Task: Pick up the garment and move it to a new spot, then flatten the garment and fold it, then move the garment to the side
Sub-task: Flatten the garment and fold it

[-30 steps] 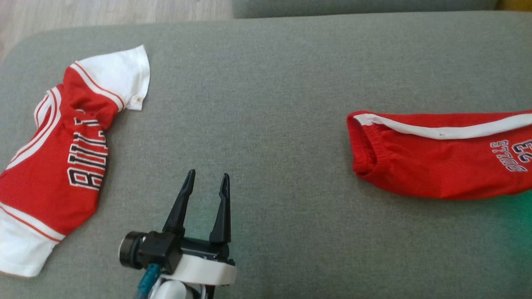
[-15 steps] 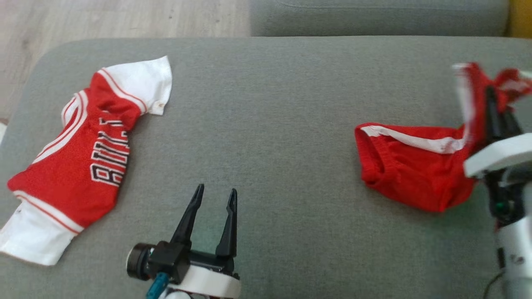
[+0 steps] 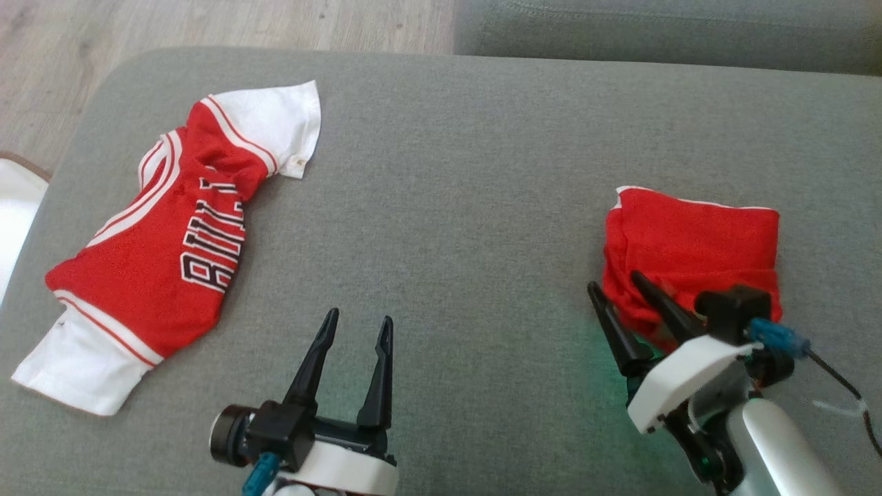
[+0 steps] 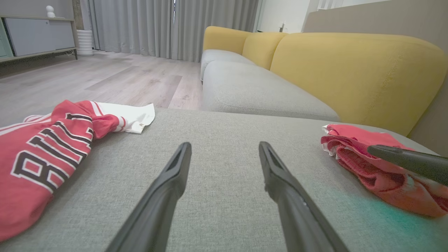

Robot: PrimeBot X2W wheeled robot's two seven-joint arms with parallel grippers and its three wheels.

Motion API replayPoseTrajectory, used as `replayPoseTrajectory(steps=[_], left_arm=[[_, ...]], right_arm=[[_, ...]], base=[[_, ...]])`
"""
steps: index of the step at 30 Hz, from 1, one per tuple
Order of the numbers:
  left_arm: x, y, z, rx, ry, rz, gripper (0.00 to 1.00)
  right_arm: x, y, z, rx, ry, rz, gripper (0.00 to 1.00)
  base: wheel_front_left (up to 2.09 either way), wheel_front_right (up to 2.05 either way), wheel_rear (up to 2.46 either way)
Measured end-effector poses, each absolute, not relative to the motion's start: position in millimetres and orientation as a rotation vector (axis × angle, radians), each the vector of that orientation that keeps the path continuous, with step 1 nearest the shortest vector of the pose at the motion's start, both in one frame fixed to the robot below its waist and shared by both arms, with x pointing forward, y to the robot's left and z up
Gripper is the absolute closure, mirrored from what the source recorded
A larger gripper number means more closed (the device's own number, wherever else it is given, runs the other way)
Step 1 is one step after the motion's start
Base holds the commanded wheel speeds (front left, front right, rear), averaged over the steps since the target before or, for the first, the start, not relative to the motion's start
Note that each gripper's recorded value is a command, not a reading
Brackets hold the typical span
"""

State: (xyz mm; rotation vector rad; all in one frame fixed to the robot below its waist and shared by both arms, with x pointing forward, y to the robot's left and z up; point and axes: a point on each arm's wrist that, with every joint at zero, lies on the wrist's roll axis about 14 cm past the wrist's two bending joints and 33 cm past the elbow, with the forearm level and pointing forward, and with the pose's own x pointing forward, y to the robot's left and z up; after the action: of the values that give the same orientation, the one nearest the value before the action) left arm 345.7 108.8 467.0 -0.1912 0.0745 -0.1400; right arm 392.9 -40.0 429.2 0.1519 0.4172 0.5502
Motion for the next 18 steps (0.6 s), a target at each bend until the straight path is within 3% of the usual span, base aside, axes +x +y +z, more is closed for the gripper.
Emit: replayPoseTrajectory(steps=[6,18], left_arm=[[344,106,475,-0.192,0.051,-0.152,0.00],[322,114,482,-0.204,0.021,-0.117,0.00]], right_arm=[[384,-53,452,0.153,0.293,0.517,0.00],[366,-133,482,0.120,0.080,0.274,0.00]], base=[[0.00,0.00,0.00],[0.00,0.00,0.00]])
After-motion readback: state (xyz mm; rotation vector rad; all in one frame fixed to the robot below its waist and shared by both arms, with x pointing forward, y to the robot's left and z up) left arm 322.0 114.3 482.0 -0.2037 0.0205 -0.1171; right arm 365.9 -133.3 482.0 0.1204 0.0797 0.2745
